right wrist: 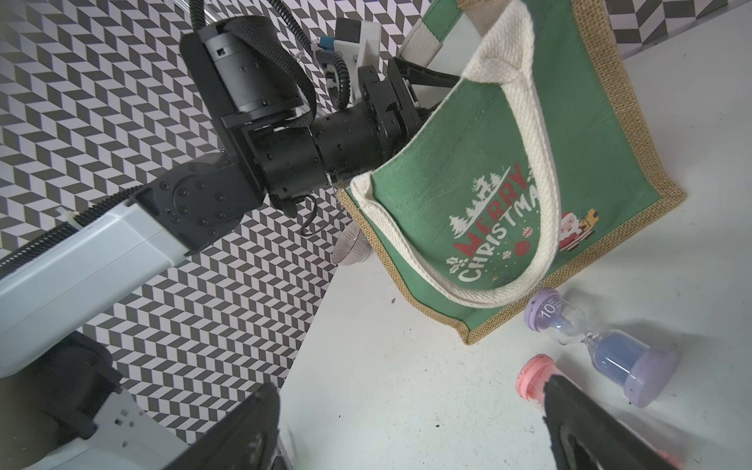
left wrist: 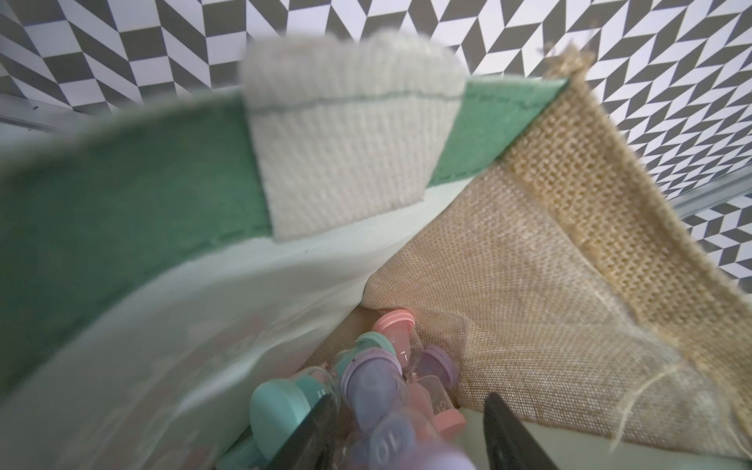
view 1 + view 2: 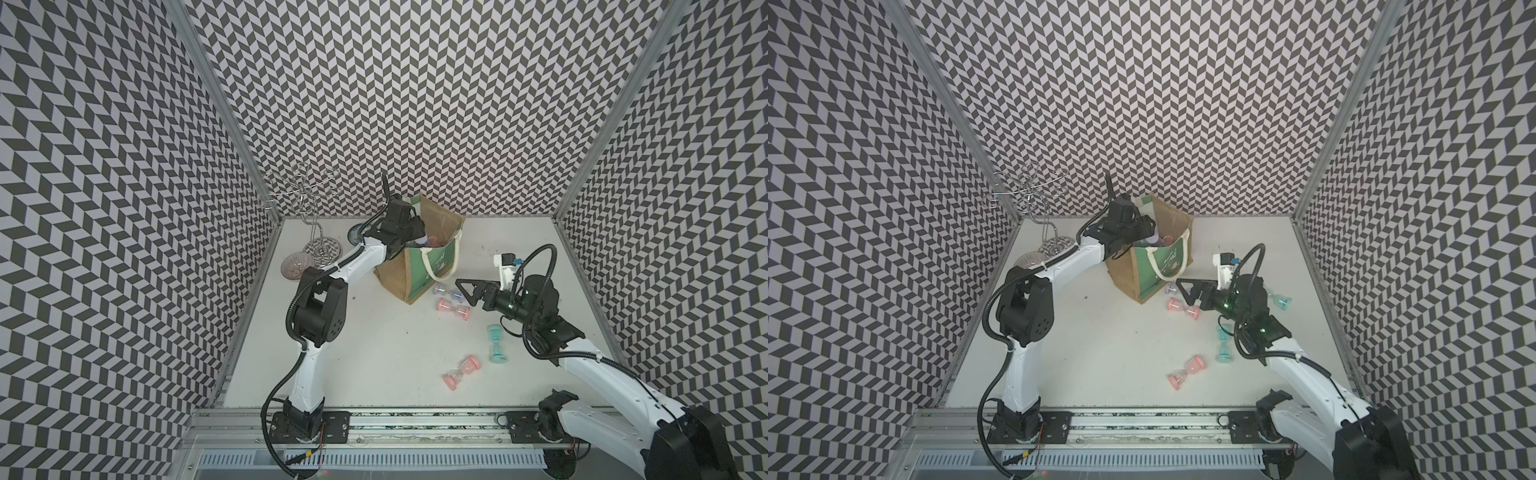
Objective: Put the hourglass into the canvas bag
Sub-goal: Place the hourglass in the canvas bag, then pick up the hourglass from the center of the board.
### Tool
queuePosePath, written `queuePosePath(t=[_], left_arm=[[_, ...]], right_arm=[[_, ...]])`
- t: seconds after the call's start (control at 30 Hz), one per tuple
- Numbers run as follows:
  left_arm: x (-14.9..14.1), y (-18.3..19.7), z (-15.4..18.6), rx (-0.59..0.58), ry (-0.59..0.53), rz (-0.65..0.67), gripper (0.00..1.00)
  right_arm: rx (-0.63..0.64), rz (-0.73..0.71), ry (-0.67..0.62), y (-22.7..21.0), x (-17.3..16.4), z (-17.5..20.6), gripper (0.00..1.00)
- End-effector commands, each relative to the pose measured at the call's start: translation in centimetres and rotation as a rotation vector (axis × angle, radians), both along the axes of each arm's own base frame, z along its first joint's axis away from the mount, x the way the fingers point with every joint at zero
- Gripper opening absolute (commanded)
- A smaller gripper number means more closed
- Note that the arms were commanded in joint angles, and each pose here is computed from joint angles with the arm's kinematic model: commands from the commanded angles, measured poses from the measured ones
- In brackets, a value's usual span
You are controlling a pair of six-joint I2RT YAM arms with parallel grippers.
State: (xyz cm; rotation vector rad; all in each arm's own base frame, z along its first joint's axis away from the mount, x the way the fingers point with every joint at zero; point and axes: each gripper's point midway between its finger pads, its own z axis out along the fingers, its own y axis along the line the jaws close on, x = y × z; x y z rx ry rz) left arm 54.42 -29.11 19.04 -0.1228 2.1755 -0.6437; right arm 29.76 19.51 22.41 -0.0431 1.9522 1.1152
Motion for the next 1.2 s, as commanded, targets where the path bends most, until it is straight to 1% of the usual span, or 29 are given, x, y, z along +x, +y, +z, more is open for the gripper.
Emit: queuePosePath(t=[0.0,0.1,0.33,0.53,0.63,0.73,0.8,0.9,1.0,1.07,1.17], left_arm=[[-0.5,0.3,1.7,0.023,-0.018,0.013,0.64],[-1.0,0.3,3.7,0.018,-0.051,0.014,0.66],[-2.8,0.8,8.8,0.03,-0.15,0.035,0.76],[-5.3,1.4,12.7,0.053,-0.235,0.047,0.8],[-7.4,1.1,14.7,0.05,-0.297,0.013,0.81],[-9.8,0.1,16.4,0.063,-0.369,-0.07,0.81],[-11.6,-0.7,16.9,0.105,-0.414,-0.144,0.81],[-15.0,-2.4,17.4,0.158,-0.509,-0.269,0.81],[-18.4,-4.0,16.9,0.202,-0.581,-0.402,0.81],[-20.5,-5.0,16.0,0.243,-0.622,-0.496,0.81],[-22.5,-6.2,13.9,0.308,-0.638,-0.601,0.81]], right_arm=[[0.023,-0.023,-0.074,-0.3,0.7,2.7,0.99],[0.023,-0.03,-0.07,-0.5,0.6,2.7,0.99],[0.011,-0.056,-0.076,-1.2,0.5,3.0,0.99],[-0.004,-0.068,-0.061,-1.7,0.4,2.8,0.99],[-0.008,-0.077,-0.049,-2.1,0.1,2.6,0.99],[-0.019,-0.09,-0.024,-2.7,-0.2,2.1,0.99],[-0.03,-0.11,0.001,-3.1,-0.3,1.5,0.99],[-0.052,-0.15,0.058,-4.0,-0.5,0.2,0.99],[-0.075,-0.177,0.093,-4.8,-0.8,-0.7,0.99],[-0.082,-0.191,0.11,-5.2,-1.3,-1.4,0.99],[-0.094,-0.21,0.132,-5.7,-1.9,-2.1,0.99]])
